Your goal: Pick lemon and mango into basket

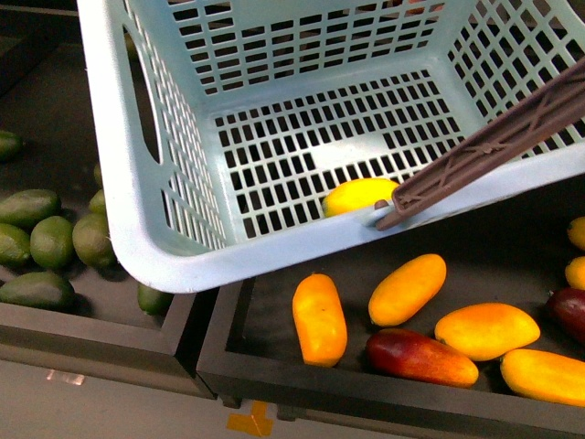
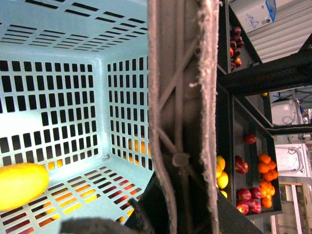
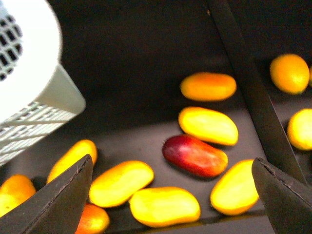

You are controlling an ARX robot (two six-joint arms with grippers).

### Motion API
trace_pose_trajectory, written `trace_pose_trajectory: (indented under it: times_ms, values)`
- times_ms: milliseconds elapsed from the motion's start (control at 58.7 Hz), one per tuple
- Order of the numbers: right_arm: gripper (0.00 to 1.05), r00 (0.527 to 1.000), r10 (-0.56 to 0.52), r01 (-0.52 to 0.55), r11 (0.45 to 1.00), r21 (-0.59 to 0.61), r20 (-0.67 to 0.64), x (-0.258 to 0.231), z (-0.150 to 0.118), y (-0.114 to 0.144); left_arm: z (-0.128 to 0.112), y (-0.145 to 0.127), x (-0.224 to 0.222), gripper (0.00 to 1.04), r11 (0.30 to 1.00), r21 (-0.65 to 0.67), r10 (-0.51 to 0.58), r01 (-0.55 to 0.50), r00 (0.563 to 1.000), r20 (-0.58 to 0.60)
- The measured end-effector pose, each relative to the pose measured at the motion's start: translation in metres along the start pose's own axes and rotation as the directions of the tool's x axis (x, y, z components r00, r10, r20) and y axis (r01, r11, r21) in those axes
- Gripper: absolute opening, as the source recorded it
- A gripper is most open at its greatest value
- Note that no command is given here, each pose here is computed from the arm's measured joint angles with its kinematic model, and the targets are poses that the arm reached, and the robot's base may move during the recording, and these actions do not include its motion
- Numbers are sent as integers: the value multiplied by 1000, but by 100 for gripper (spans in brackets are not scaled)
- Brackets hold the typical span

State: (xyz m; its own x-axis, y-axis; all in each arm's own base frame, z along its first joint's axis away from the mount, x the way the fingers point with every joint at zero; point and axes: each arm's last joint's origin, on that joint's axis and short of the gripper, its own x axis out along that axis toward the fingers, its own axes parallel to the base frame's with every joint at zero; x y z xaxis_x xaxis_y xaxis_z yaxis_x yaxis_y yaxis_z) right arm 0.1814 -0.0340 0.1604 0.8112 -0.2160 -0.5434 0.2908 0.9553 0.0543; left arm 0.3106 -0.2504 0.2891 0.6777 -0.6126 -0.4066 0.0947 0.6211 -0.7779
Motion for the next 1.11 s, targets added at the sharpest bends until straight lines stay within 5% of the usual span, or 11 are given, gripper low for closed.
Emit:
trace_pose_trajectory:
  times_ms: [272,596,766,1107]
  values:
    - [96,999,-53,50,984,-170,-13,84,20,-60,2,1,0,5,1000,-6,8,-8,1000,12]
    - [96,974,-7,-122,825,-552,-226,168,-2,-92,1,1,0,5,1000,-5,4,-4,1000,6]
    - [96,940,-16,-211,757,-619,-340,191,-22,-98,1,1,0,5,1000,-5,4,-4,1000,6]
    - [96,899,-12,-292,727,-621,-437,228,-40,-103,2,1,0,5,1000,-4,6,-6,1000,9]
